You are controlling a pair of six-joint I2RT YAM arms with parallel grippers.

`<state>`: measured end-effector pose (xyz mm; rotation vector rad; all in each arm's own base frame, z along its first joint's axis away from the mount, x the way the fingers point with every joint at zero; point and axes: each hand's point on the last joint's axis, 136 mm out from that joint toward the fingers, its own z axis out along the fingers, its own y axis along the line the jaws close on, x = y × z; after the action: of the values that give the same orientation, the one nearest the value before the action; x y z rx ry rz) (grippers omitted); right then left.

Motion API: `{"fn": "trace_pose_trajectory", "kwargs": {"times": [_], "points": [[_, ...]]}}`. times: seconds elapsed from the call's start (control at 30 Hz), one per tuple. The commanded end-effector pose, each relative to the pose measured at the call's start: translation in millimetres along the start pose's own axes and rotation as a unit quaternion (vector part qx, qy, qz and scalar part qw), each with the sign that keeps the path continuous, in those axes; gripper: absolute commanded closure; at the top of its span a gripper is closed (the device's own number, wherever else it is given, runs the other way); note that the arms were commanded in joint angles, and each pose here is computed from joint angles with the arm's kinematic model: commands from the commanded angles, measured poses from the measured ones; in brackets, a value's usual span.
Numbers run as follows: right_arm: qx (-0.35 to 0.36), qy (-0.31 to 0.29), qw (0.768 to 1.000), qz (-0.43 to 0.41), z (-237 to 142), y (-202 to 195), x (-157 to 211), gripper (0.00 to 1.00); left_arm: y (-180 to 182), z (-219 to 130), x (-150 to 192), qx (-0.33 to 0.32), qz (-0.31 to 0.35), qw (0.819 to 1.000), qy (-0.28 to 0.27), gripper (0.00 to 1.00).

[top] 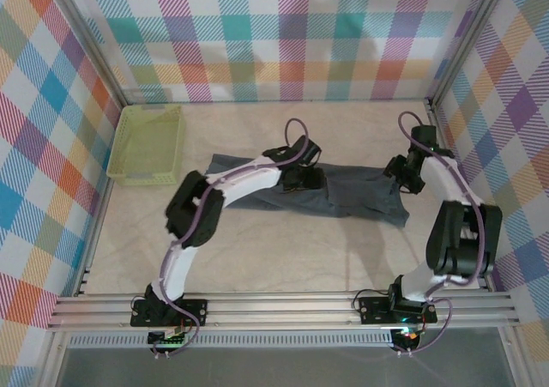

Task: Fold the inside-out t-shirt

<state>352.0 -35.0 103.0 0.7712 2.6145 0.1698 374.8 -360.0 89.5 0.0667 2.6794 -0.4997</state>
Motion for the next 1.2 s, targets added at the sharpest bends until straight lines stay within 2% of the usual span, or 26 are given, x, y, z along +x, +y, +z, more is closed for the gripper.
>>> {"fn": "trace_pose_trajectory", "kwargs": {"times": [0.0, 0.07, 0.17, 0.33, 0.47, 0.6, 0.77, 0.9, 1.03, 1.17], "points": [[-0.088, 0.021, 0.996, -0.019, -6, 28, 25, 0.37, 47, -36, -18, -0.033, 0.001, 0.998, -0.045, 0.25], [-0.135, 0.033, 0.989, -0.043, -8, 52, 35, 0.39, 81, -39, -16, -0.052, -0.02, 0.997, -0.049, 0.25], [-0.136, 0.06, 0.987, -0.055, 2, 66, 45, 0.44, 128, -40, -14, -0.069, -0.061, 0.994, -0.051, 0.25], [-0.053, 0.086, 0.995, -0.016, 50, 44, 42, 0.51, 183, -41, -5, -0.087, -0.108, 0.989, -0.059, 0.23], [0.004, 0.095, 0.995, 0.012, 84, 22, 28, 0.51, 220, -32, 6, -0.104, -0.141, 0.983, -0.051, 0.19], [0.016, 0.098, 0.995, 0.032, 97, 9, 10, 0.5, 251, -32, 21, -0.115, -0.184, 0.975, -0.039, 0.17], [0.006, 0.083, 0.996, 0.01, 78, 15, -4, 0.35, 260, -45, 26, -0.127, -0.181, 0.974, -0.046, 0.13], [-0.011, 0.062, 0.998, -0.007, 48, 20, -7, 0.21, 244, -57, 9, -0.099, -0.17, 0.979, -0.057, 0.11], [0.026, 0.043, 0.998, -0.032, 28, 6, -11, 0.11, 236, -73, -2, -0.095, -0.16, 0.981, -0.059, 0.08], [0.074, 0.062, 0.994, -0.047, 33, -11, -6, 0.06, 234, -80, -12, -0.101, -0.157, 0.98, -0.065, 0.08]]}}
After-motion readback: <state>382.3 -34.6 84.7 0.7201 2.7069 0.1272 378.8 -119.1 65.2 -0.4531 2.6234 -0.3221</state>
